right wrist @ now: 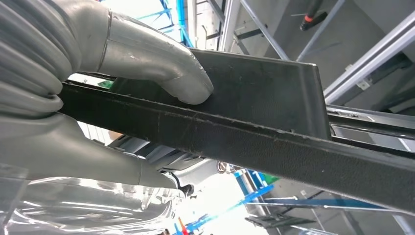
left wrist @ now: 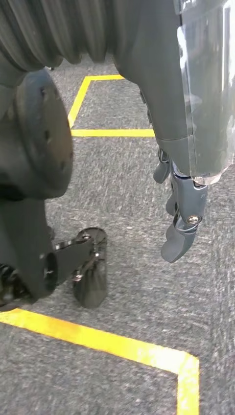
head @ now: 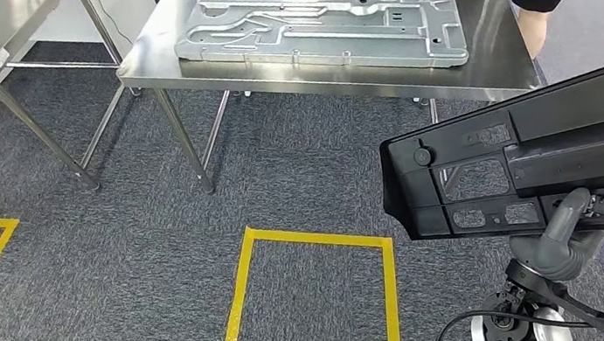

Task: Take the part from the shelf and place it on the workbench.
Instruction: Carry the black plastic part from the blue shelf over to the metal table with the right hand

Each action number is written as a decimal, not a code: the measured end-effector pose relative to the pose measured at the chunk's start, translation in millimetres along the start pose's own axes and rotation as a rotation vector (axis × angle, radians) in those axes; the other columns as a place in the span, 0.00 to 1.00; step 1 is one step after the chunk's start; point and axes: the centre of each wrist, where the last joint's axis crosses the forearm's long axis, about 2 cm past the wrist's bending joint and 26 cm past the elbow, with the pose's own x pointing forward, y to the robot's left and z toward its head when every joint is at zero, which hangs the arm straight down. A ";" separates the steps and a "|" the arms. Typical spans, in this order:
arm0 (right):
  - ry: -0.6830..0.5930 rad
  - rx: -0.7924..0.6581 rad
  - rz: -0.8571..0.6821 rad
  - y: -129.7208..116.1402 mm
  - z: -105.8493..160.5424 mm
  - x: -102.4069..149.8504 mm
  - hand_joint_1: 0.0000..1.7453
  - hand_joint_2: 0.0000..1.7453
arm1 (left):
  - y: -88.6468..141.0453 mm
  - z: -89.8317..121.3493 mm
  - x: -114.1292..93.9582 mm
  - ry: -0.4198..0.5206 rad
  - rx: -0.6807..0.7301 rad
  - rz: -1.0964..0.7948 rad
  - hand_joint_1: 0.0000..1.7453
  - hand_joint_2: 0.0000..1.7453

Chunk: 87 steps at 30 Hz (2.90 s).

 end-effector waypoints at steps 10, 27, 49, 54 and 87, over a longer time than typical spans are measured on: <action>0.014 -0.025 0.035 -3.7 1.5 1.5 1.00 1.00 | 4.1 1.8 -10.9 -0.006 0.004 -0.009 0.00 1.00; 0.033 -0.008 0.058 6.3 4.3 -5.8 1.00 1.00 | -0.3 0.3 -1.6 0.021 -0.045 -0.123 0.00 1.00; 0.056 0.045 0.017 11.6 -9.7 -14.4 1.00 1.00 | -13.2 5.8 -12.9 0.022 -0.040 -0.155 0.00 1.00; 0.037 0.052 0.011 13.4 -13.0 -17.4 1.00 1.00 | -12.4 5.7 -13.4 0.012 -0.044 -0.147 0.00 1.00; 0.026 0.048 0.014 11.8 -9.6 -14.2 1.00 1.00 | -0.7 0.7 -2.6 -0.022 -0.034 -0.150 0.00 1.00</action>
